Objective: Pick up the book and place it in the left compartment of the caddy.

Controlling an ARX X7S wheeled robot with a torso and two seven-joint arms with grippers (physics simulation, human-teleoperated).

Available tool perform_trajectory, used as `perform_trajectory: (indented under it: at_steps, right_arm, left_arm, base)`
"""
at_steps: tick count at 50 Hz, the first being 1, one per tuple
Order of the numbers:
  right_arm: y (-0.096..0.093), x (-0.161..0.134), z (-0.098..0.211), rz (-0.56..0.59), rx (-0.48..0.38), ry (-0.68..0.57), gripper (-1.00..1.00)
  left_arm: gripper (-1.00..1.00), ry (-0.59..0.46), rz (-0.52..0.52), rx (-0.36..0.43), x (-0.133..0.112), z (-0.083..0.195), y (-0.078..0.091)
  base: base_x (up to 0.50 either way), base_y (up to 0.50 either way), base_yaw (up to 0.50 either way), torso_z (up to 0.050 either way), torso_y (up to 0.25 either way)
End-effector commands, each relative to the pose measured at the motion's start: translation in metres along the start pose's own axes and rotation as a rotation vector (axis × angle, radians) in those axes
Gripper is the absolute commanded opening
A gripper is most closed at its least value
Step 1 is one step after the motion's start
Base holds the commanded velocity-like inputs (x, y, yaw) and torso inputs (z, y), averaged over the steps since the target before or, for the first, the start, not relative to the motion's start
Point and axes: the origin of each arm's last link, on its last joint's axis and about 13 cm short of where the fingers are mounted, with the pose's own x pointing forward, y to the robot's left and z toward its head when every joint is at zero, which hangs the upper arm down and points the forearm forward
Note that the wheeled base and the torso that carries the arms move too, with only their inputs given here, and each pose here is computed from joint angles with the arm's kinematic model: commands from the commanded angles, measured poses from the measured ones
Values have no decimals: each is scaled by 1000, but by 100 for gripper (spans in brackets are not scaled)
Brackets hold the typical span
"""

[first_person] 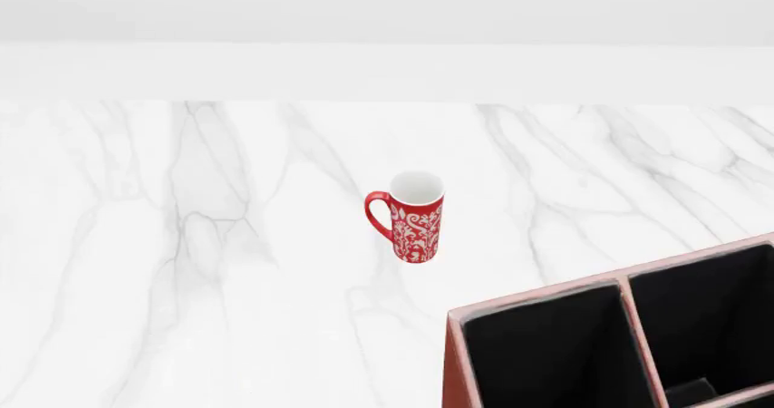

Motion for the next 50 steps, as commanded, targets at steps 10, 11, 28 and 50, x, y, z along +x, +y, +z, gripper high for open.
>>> perform_trajectory:
  at_steps: [10, 11, 28, 50]
  right_arm:
    - [-5, 4, -11, -73, 31, 8, 100]
    - [-6, 5, -11, -81, 28, 8, 100]
    - [-31, 16, -21, -100, 30, 56, 100]
    - [-38, 25, -11, 3, 4, 48, 100]
  left_arm:
    - [100, 0, 0, -3, -1, -1, 0]
    - [100, 0, 0, -3, 0, -1, 0]
    - [100, 3, -2, 5, 1, -1, -1]
    - [100, -5, -5, 16, 1, -1, -3]
  base:
    - [0, 0, 0, 0, 0]
    - [0, 0, 0, 0, 0]
    - [0, 0, 0, 0, 0]
    - [0, 0, 0, 0, 0]
